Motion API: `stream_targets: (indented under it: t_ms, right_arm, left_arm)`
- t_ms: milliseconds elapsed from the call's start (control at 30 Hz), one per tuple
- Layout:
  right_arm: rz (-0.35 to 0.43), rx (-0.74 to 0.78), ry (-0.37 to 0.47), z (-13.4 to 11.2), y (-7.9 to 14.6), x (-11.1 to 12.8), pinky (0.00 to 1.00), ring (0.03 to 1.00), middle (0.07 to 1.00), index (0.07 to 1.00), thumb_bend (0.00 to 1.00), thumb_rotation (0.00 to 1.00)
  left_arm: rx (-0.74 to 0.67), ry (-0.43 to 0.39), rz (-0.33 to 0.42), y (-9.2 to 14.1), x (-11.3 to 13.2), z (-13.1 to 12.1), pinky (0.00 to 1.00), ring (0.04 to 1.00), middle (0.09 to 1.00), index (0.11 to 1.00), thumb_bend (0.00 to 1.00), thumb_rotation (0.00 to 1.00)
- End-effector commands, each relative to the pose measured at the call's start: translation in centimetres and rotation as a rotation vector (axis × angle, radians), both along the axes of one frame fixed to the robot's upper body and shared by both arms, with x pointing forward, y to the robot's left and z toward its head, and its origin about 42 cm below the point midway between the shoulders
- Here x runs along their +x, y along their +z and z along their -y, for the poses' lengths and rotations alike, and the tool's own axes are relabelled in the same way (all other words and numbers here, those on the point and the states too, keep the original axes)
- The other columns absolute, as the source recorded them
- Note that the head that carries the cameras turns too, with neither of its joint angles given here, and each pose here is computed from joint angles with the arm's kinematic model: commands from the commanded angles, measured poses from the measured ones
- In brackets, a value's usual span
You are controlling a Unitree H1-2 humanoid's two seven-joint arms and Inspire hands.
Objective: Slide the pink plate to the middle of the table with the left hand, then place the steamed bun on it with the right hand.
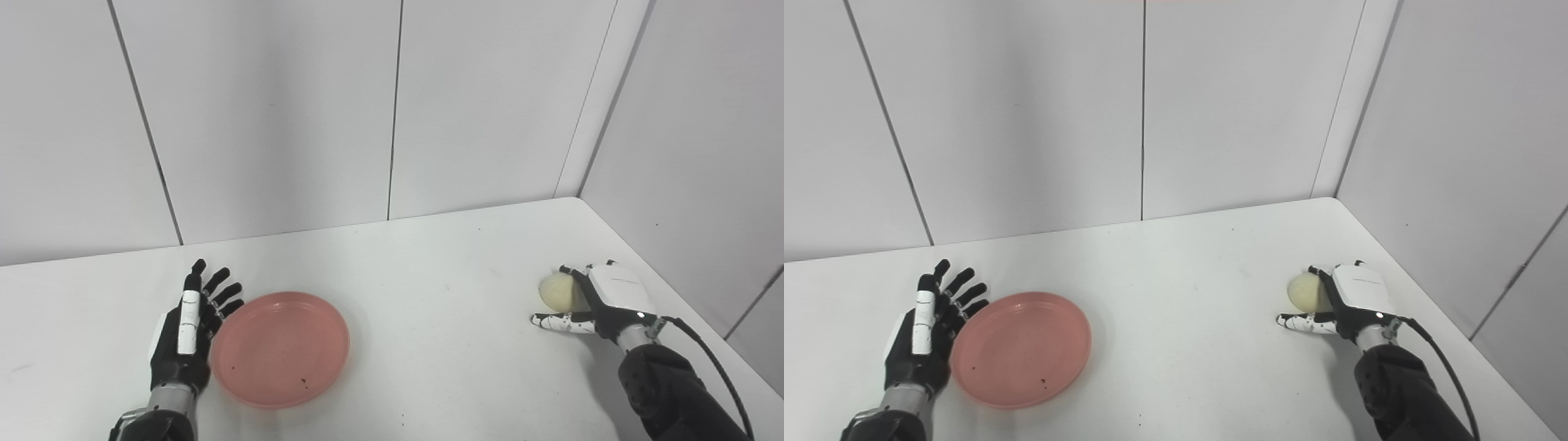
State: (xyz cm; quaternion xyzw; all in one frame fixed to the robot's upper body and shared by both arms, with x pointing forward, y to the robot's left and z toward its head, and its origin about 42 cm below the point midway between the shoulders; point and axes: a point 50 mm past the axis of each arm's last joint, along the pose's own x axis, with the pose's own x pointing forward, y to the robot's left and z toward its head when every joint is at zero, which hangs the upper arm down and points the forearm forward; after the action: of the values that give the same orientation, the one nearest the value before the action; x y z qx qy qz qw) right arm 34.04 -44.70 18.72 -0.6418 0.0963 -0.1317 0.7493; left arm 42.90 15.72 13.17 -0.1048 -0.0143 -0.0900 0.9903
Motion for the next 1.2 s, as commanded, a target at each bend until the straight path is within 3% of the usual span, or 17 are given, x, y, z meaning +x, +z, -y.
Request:
stream_targets:
  t_ms: [0, 33, 100, 167, 333, 833, 967, 1167]
  right_arm:
    - [0.073, -0.048, -0.020, 0.6, 2.4, 0.8, 0.98, 0.806, 0.638, 0.706, 0.82, 0.30]
    - [0.070, -0.049, -0.031, 0.6, 2.4, 0.8, 0.98, 0.788, 0.609, 0.680, 0.79, 0.25]
    - [0.071, -0.043, -0.048, 0.7, 2.4, 0.7, 0.97, 0.753, 0.500, 0.585, 0.59, 0.06]
    - [0.074, -0.043, -0.052, 0.7, 2.5, 0.7, 0.95, 0.721, 0.475, 0.539, 0.54, 0.02]
    - [0.093, -0.037, -0.060, 1.0, 2.4, 0.6, 0.92, 0.683, 0.468, 0.508, 0.53, 0.00]
    - [0.102, -0.024, -0.042, 0.7, 3.1, 0.5, 0.92, 0.700, 0.479, 0.499, 0.53, 0.00]
    - [0.123, -0.033, -0.010, 0.0, 4.3, 0.5, 0.92, 0.697, 0.484, 0.492, 0.53, 0.00]
    - [0.218, -0.029, 0.085, -2.7, 7.0, 0.7, 0.95, 0.687, 0.476, 0.501, 0.53, 0.00]
  left_arm:
    - [0.009, -0.006, -0.055, -0.7, -0.2, 0.1, 0.76, 0.816, 0.893, 1.000, 0.85, 0.91]
    - [0.009, -0.008, -0.055, -0.7, -0.2, 0.1, 0.76, 0.815, 0.894, 1.000, 0.85, 0.91]
    - [0.010, -0.008, -0.055, -0.7, -0.2, 0.1, 0.76, 0.810, 0.893, 1.000, 0.84, 0.92]
    - [0.011, -0.009, -0.055, -0.7, -0.2, 0.1, 0.76, 0.807, 0.893, 1.000, 0.84, 0.92]
    - [0.010, -0.011, -0.057, -0.7, -0.2, 0.1, 0.76, 0.808, 0.893, 0.998, 0.85, 0.91]
    - [0.034, -0.024, -0.050, -0.4, -0.3, 0.2, 0.73, 0.797, 0.888, 0.986, 0.83, 0.94]
    - [0.034, -0.021, -0.056, -0.4, -0.3, 0.3, 0.72, 0.798, 0.887, 0.984, 0.83, 0.94]
    - [0.039, -0.026, -0.053, -0.4, -0.3, 0.6, 0.72, 0.798, 0.885, 0.989, 0.83, 0.94]
